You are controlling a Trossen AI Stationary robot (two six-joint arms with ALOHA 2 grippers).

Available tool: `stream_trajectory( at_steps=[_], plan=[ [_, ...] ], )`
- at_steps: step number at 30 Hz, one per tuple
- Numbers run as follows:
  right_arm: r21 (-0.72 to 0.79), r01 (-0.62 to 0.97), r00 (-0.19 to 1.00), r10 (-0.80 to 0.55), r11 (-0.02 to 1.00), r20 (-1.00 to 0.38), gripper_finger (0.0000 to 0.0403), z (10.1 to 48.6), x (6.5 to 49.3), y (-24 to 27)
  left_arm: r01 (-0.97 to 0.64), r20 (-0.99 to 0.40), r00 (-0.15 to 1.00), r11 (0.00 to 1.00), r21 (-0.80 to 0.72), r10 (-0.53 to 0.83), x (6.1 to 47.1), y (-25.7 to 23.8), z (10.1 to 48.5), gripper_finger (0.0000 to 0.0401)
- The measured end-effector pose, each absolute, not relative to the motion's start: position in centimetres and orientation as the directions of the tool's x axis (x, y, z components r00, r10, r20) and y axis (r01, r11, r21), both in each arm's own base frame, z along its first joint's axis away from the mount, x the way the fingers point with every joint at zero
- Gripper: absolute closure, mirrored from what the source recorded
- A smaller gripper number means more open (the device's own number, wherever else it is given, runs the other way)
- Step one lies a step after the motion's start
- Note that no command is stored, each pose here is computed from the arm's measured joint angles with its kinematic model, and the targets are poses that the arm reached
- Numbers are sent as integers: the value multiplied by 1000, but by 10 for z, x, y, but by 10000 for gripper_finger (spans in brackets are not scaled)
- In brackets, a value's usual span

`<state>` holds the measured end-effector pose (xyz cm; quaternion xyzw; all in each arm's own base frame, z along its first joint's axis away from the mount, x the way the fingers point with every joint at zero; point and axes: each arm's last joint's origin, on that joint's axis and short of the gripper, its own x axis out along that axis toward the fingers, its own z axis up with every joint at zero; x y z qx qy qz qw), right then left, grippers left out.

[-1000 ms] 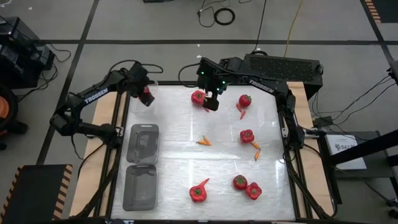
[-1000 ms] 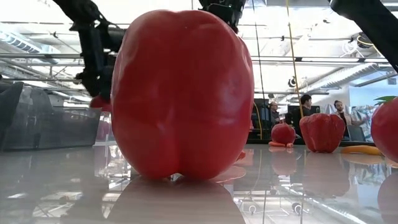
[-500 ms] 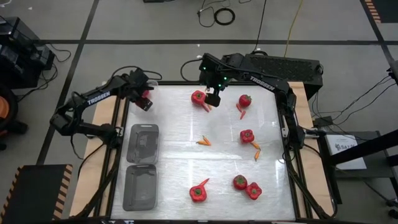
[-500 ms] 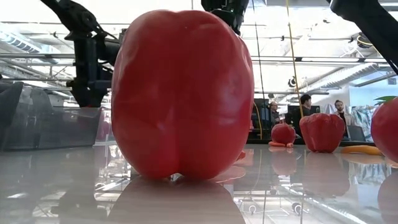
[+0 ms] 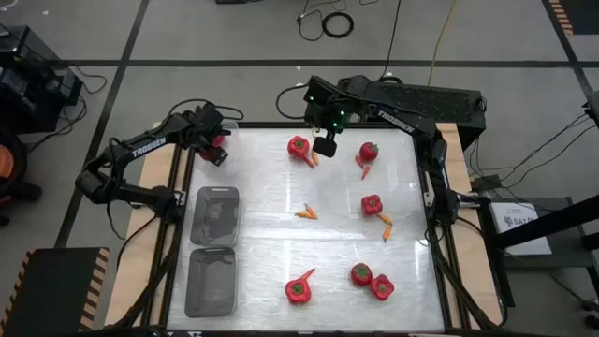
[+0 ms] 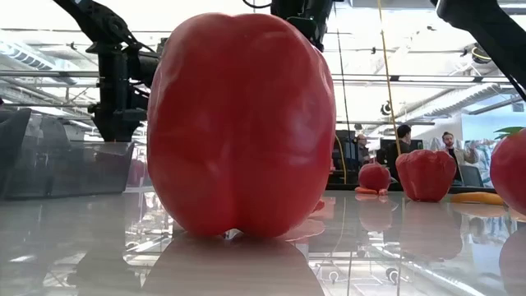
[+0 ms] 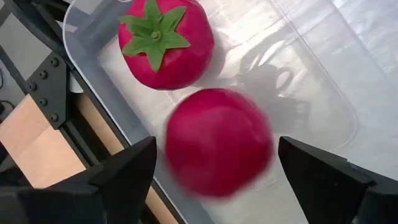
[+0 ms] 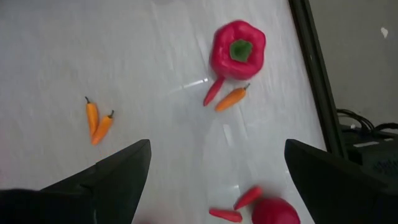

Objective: Sort produce into baskets
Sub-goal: Put the red tomato into the transparent bin

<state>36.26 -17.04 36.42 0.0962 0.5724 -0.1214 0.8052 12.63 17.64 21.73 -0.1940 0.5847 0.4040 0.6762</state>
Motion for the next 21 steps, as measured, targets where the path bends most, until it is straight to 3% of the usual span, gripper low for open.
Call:
stream_trajectory(
  at_steps=[8,13,21],
  plan=[
    [19,317,271,-71,948,-960,41,363,354,-177,-769,-947,-11,603,213,320,127,177,220,60],
    [16,328,269,-77,944,-960,41,368,345,-182,-767,-929,44,608,204,368,131,178,246,60],
    [21,477,283,-131,879,-950,41,388,305,-193,-768,-812,385,641,-17,439,154,159,296,60]
  ],
)
